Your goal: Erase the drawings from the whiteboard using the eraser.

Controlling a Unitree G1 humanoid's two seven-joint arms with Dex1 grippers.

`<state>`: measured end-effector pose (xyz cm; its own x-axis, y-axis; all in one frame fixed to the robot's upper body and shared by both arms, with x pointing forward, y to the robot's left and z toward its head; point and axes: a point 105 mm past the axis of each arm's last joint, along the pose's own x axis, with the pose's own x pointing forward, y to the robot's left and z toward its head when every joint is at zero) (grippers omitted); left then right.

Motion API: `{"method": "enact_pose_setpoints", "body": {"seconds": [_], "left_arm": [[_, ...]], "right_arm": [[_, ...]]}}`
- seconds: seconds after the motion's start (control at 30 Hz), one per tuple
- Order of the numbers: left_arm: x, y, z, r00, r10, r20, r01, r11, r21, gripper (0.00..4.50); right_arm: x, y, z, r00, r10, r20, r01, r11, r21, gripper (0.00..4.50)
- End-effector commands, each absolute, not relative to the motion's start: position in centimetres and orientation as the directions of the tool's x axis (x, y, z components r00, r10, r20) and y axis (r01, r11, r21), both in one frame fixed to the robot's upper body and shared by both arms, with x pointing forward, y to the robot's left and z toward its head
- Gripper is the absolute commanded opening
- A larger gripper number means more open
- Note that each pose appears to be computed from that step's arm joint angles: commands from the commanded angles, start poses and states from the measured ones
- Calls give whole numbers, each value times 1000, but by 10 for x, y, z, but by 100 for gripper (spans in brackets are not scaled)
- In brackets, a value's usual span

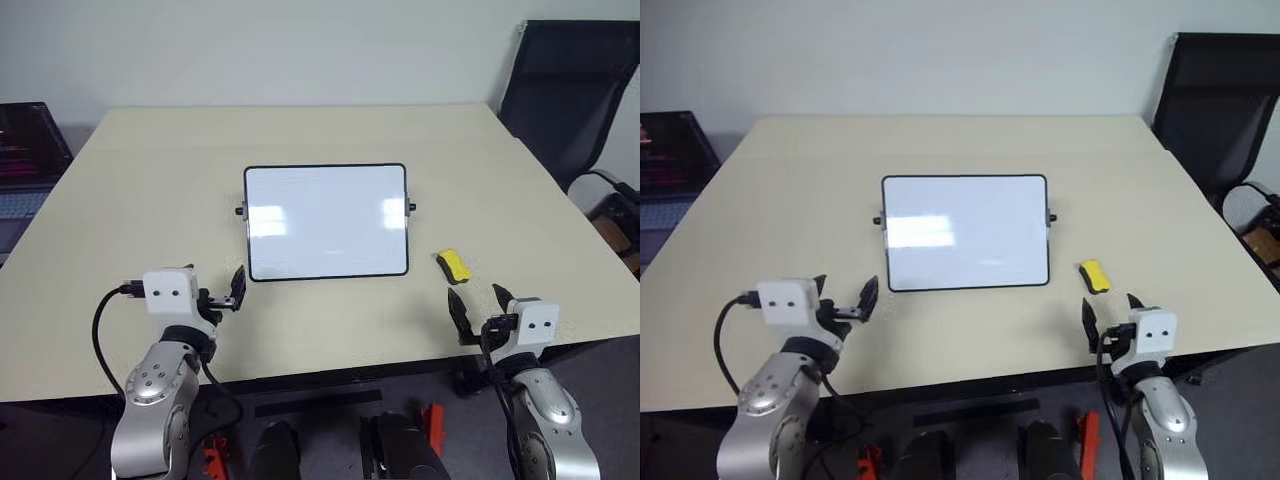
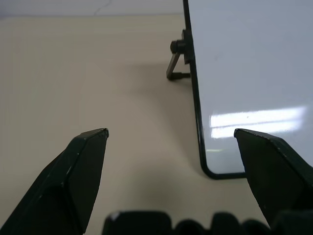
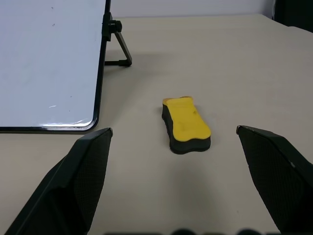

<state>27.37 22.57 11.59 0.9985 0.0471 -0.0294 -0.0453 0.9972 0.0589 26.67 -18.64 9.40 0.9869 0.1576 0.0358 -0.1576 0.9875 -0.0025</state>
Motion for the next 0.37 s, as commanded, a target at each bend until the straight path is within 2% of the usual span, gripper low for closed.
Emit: {"method": "enact_pose_setpoints", "body": {"seconds": [0.03, 0.07, 0.2, 0.37], "left_arm": [[266, 233, 125, 994, 106, 13, -107, 990, 91, 450], [267, 229, 125, 994, 112, 12, -113, 989, 94, 450], [246, 240, 106, 983, 176, -60, -169, 979, 114, 450], [241, 242, 97, 972, 219, -87, -209, 972, 106, 450]], "right_arm": [[275, -193, 109, 981, 169, 92, -168, 986, -21, 446], [278, -199, 110, 982, 163, 92, -162, 987, -25, 446], [276, -199, 111, 981, 181, 73, -178, 983, -53, 446], [275, -206, 113, 984, 171, 48, -170, 985, -39, 446]]}}
